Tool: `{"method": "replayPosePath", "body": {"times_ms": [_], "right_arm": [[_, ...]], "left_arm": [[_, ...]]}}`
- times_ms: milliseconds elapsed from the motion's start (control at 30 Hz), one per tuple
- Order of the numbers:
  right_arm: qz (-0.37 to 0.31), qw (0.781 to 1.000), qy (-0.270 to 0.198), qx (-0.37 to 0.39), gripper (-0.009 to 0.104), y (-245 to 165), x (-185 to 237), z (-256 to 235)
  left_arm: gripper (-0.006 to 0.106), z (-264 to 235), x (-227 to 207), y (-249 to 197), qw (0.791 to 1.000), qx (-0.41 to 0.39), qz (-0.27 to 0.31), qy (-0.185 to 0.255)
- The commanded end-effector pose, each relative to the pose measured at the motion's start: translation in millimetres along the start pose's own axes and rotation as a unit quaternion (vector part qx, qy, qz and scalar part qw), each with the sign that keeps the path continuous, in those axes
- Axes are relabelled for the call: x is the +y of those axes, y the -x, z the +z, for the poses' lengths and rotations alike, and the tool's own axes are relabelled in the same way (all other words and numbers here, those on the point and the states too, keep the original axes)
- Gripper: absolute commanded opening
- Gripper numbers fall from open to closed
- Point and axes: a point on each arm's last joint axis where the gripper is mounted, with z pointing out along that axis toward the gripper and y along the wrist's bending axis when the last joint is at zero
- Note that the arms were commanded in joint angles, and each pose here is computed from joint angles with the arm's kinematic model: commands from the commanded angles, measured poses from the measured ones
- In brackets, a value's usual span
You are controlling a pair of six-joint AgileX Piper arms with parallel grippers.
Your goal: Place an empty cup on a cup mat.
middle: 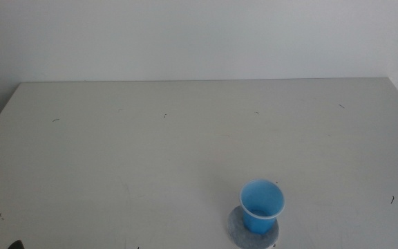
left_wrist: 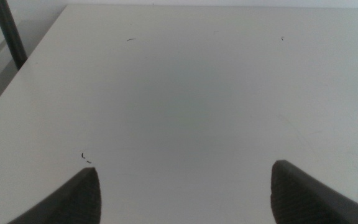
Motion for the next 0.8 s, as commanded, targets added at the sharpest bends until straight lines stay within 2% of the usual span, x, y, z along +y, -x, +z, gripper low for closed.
{"method": "replayPosePath", "body": {"times_ms": [0, 233, 633, 767], "right_arm": [[-0.01, 0.997, 0.003, -0.082, 0.07, -6, -4, -11], [-0.063, 0.984, -0.004, -0.166, 0.07, -48, -13, -26], [-0.061, 0.976, 0.0, -0.21, 0.07, -94, -22, -29], [-0.053, 0.981, 0.002, -0.189, 0.07, -108, -24, -18]], "left_arm": [[0.105, -1, -1, 8, 0.999, -0.038, -0.005, -0.005], [0.105, -1, -1, 8, 0.999, -0.038, -0.005, -0.005], [0.105, -1, -1, 8, 0.999, -0.038, -0.005, -0.005], [0.105, -1, -1, 8, 0.999, -0.038, -0.005, -0.005]]}}
